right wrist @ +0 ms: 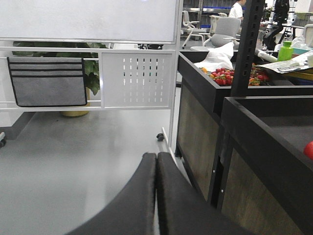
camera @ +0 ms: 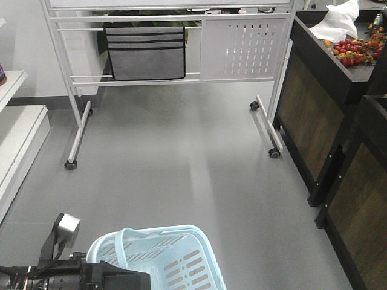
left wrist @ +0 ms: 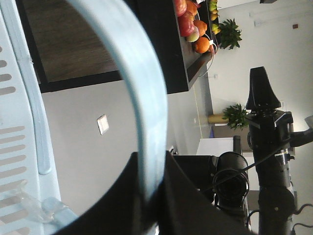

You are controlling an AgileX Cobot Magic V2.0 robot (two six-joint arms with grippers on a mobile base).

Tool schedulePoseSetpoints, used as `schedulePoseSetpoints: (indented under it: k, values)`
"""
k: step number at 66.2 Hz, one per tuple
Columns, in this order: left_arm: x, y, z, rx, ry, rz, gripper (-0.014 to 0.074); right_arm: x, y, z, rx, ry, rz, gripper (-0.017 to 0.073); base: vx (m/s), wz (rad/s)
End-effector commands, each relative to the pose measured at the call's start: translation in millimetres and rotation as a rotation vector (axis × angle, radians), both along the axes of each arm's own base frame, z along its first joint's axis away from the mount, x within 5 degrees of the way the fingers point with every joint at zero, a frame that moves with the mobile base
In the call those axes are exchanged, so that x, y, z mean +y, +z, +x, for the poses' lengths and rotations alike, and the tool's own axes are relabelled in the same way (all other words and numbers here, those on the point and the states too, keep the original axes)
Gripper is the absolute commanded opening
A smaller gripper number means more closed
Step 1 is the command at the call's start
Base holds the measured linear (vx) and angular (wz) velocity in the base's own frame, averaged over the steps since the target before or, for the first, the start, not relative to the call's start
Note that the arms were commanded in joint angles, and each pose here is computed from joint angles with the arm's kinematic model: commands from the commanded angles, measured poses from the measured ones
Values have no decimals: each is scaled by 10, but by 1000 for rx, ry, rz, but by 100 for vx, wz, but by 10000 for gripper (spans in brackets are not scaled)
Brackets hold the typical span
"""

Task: Place coke in basket with both arms
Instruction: 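Drive forward toward the whiteboard stand holding the basket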

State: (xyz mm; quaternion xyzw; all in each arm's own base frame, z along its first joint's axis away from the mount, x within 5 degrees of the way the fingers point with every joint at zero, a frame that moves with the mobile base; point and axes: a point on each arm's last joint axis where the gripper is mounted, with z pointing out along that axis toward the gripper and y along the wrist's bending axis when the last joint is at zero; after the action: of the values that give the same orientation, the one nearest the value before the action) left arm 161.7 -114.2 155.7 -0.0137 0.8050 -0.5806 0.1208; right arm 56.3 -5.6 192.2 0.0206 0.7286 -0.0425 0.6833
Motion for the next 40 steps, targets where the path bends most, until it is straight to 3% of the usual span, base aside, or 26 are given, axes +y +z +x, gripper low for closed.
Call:
schedulePoseSetpoints:
  k: [1, 40]
  values:
    - [-57, 288, -44, -73, -65, -247, -7, 7, 25, -2, -73, 7, -18, -9, 10, -9]
    - [-57, 288, -44, -73, -65, -247, -7, 7, 25, -2, -73, 7, -18, -9, 12, -2]
